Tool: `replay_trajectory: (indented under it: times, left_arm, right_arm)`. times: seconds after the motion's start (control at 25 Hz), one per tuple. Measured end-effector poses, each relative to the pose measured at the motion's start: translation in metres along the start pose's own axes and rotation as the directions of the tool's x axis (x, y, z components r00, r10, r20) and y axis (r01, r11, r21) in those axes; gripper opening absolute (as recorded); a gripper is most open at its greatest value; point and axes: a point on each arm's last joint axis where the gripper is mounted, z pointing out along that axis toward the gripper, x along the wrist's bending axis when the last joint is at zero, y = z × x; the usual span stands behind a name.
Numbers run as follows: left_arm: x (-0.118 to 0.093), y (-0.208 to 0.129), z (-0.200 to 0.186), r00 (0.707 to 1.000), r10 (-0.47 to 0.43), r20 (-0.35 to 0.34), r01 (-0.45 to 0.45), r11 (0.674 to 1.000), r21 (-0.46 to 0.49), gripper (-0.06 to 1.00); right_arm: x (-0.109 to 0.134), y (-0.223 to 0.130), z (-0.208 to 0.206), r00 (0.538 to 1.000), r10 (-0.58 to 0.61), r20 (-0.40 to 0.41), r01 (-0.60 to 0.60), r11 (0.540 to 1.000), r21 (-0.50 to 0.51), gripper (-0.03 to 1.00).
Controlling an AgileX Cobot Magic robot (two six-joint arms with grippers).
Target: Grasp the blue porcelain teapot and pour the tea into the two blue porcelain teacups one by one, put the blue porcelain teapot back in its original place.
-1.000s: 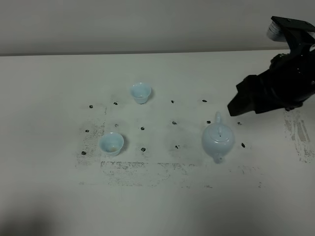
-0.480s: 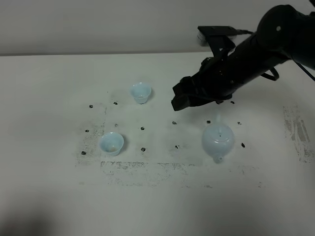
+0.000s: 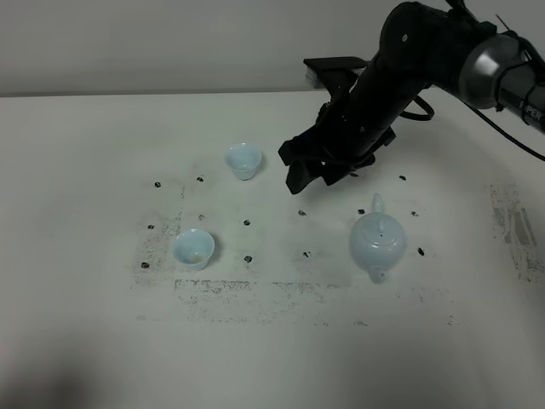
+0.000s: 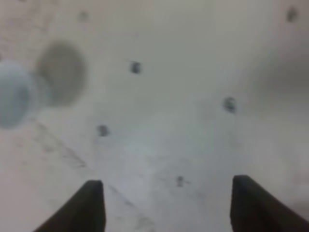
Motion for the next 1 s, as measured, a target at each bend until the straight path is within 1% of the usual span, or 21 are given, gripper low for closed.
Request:
replay_trajectory:
  times: [0.04, 0.12, 0.24, 0.44, 0.6, 0.8, 1.0]
  left_arm:
    - [0.0, 0.0, 0.0, 1.0, 0.0, 0.0, 0.0, 1.0, 0.0, 0.68]
    - [0.0, 0.0, 0.0, 1.0, 0.002, 0.0, -0.002, 1.0, 0.0, 0.68]
    - [0.0, 0.0, 0.0, 1.0, 0.002, 0.0, -0.002, 1.0, 0.0, 0.68]
    - [0.0, 0.0, 0.0, 1.0, 0.002, 0.0, -0.002, 1.0, 0.0, 0.68]
    - [0.0, 0.0, 0.0, 1.0, 0.002, 0.0, -0.002, 1.0, 0.0, 0.68]
    - [0.0, 0.0, 0.0, 1.0, 0.002, 0.0, -0.002, 1.0, 0.0, 0.68]
    - [0.0, 0.0, 0.0, 1.0, 0.002, 0.0, -0.002, 1.0, 0.0, 0.68]
  right_arm:
    - [-0.004, -0.001, 0.004, 1.0, 0.004, 0.022, -0.005, 1.0, 0.014, 0.54]
    - [-0.009, -0.001, 0.008, 0.999, 0.013, 0.04, -0.014, 1.0, 0.025, 0.53]
    - [-0.015, -0.001, 0.013, 0.999, 0.029, 0.045, -0.03, 0.999, 0.031, 0.53]
    - [-0.028, -0.005, 0.027, 0.997, 0.048, 0.054, -0.052, 0.996, 0.075, 0.53]
    - [-0.034, -0.007, 0.024, 0.996, 0.061, 0.06, -0.066, 0.994, 0.082, 0.53]
    - [-0.052, -0.011, 0.017, 0.992, 0.104, 0.065, -0.111, 0.989, 0.1, 0.53]
    - [-0.063, -0.015, 0.012, 0.99, 0.127, 0.068, -0.135, 0.983, 0.126, 0.53]
